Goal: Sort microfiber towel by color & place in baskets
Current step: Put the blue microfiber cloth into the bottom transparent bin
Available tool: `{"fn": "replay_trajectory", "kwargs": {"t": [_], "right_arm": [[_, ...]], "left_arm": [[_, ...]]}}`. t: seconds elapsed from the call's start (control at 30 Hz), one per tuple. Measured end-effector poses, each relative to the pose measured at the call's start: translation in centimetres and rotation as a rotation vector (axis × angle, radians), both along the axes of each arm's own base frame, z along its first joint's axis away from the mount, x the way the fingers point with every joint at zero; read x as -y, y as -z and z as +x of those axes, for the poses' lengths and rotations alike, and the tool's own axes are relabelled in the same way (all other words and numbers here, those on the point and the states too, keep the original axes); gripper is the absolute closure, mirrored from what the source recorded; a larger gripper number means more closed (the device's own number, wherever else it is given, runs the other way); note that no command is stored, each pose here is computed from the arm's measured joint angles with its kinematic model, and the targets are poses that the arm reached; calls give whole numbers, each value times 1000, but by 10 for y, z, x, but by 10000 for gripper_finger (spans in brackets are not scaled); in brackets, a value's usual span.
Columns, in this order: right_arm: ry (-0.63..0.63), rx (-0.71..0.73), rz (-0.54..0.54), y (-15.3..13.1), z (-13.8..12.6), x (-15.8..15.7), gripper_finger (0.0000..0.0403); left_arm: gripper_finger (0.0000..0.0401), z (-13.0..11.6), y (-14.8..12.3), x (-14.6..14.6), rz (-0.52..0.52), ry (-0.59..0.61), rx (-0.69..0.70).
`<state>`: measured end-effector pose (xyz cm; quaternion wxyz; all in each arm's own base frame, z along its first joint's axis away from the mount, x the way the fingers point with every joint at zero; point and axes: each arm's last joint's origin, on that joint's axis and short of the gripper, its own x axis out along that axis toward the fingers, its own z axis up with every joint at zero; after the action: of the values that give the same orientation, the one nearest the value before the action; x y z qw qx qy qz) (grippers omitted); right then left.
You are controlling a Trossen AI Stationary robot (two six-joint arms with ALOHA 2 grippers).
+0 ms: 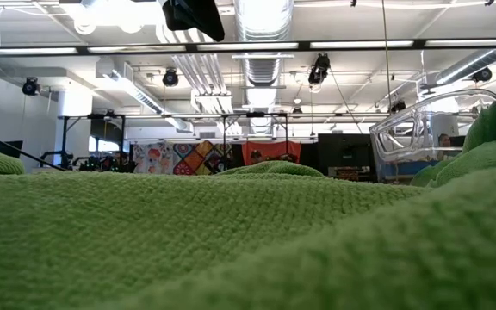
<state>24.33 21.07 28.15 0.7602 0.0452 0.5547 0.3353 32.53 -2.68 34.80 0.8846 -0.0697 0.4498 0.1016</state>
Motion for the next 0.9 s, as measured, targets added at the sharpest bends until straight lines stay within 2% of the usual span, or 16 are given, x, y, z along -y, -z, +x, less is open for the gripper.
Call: {"fn": "replay_trajectory", "kwargs": {"t": [0.17,0.33,0.47,0.73,0.9], "right_arm": [[-40,10,-59,4,-1,5,390],[-173,114,-95,5,0,6,390],[-212,201,-151,6,5,7,390],[-160,236,-313,22,15,6,390],[-151,235,-339,25,17,7,390]], "left_arm": [[401,0,0,0,2,3,0],[401,1,-1,0,12,18,7],[401,1,-1,0,15,22,7],[401,1,-1,0,15,22,8],[401,1,-1,0,9,26,8]]}}
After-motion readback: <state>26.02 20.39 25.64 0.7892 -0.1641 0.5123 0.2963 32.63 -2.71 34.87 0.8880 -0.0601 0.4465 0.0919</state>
